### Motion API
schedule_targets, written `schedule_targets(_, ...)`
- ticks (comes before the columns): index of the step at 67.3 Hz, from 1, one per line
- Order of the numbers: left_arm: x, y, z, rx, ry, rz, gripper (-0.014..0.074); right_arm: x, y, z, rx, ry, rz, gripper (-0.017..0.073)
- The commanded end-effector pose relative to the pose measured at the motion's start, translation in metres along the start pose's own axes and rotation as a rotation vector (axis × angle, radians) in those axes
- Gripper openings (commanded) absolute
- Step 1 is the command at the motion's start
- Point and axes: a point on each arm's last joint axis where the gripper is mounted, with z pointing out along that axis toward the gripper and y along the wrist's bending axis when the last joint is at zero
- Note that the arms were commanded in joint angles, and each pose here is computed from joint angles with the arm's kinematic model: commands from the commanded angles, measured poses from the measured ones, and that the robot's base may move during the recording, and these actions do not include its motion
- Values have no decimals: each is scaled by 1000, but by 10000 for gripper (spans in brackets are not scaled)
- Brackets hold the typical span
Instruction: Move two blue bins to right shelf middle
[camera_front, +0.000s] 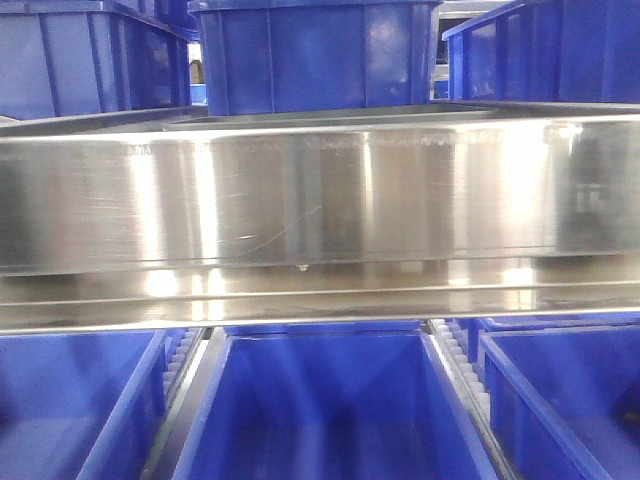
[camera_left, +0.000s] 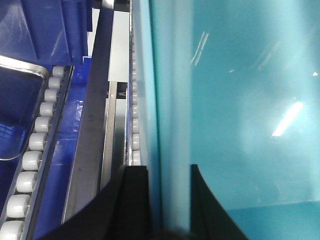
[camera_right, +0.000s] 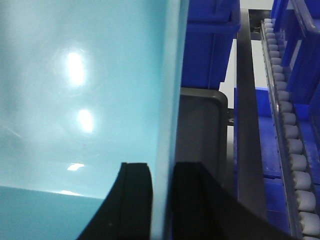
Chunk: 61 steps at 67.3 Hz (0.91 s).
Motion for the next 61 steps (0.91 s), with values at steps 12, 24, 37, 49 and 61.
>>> schedule_targets(12,-13,-5,-10,61,-124,-6,-111,-12,3,-12,-35,-112,-7,-163)
schedule_targets(24,-13,-5,-10,62,-125,-6,-111,-12,4,-12,-36,-116,-7,-163)
schedule_targets(37,-13,-5,-10,62,-125,-6,-111,-13,4,-13,-37,-118,-7,-163)
schedule_targets(49,-13,-5,-10,62,-125,-6,-111,-13,4,-13,-37,-118,-7,-163)
schedule_targets(61,-13,-5,-10,62,-125,-6,-111,-13,4,-13,-37,-118,-7,-163)
